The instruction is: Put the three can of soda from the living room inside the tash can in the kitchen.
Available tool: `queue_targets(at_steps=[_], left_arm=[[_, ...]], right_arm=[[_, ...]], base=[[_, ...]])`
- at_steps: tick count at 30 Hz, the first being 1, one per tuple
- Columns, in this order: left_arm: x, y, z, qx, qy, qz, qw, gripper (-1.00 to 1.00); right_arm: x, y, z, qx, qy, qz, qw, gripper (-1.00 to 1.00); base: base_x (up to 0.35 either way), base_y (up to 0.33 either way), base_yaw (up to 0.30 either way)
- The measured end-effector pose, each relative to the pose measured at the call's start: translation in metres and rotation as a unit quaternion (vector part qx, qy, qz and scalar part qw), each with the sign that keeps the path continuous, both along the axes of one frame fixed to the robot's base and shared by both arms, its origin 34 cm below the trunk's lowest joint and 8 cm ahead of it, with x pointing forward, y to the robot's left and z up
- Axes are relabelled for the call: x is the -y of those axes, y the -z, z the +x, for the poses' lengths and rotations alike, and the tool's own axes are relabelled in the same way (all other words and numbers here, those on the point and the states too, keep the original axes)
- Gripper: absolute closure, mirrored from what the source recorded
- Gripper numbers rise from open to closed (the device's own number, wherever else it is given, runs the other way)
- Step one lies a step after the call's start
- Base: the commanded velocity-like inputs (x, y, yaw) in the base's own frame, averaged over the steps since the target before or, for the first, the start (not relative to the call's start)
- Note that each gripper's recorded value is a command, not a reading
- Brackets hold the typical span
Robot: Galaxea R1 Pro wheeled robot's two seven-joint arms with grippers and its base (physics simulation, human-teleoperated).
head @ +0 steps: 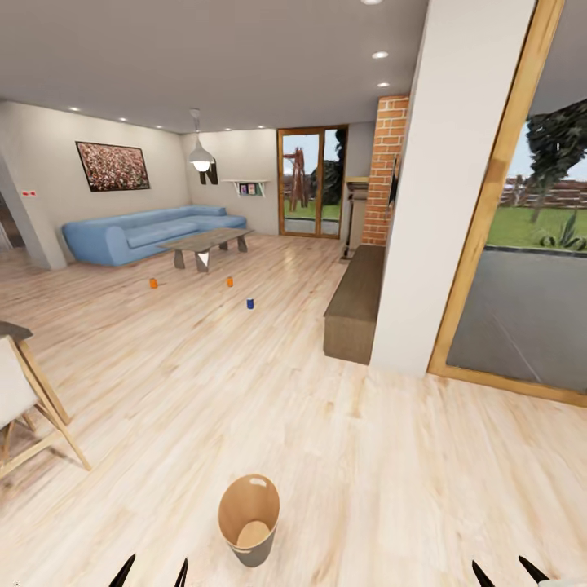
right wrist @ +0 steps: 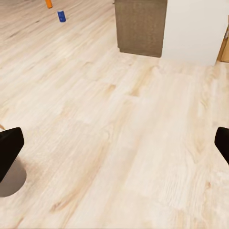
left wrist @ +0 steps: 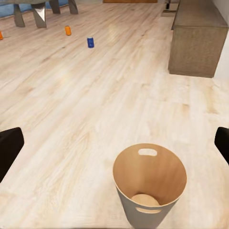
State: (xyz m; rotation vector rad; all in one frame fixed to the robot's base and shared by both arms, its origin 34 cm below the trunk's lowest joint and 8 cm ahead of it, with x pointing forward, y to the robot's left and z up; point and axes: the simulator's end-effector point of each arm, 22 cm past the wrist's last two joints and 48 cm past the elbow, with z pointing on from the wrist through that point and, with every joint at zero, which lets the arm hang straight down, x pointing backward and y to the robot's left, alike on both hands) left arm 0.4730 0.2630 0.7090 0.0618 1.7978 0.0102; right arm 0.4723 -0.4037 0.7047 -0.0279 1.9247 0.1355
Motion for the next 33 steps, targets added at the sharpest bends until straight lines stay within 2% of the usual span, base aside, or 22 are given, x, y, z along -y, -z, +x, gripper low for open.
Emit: queue_targets(at_steps=[33], left_arm=[[0.0000,-0.0002,-0.0004,0.000,0.000,0.000,1.0000,-1.00]], right_arm=[[-0.0001,0.0001,0.0000,0.000,0.000,0.000,1.0000,-1.00]], base=[[0.000,0.000,0.251]])
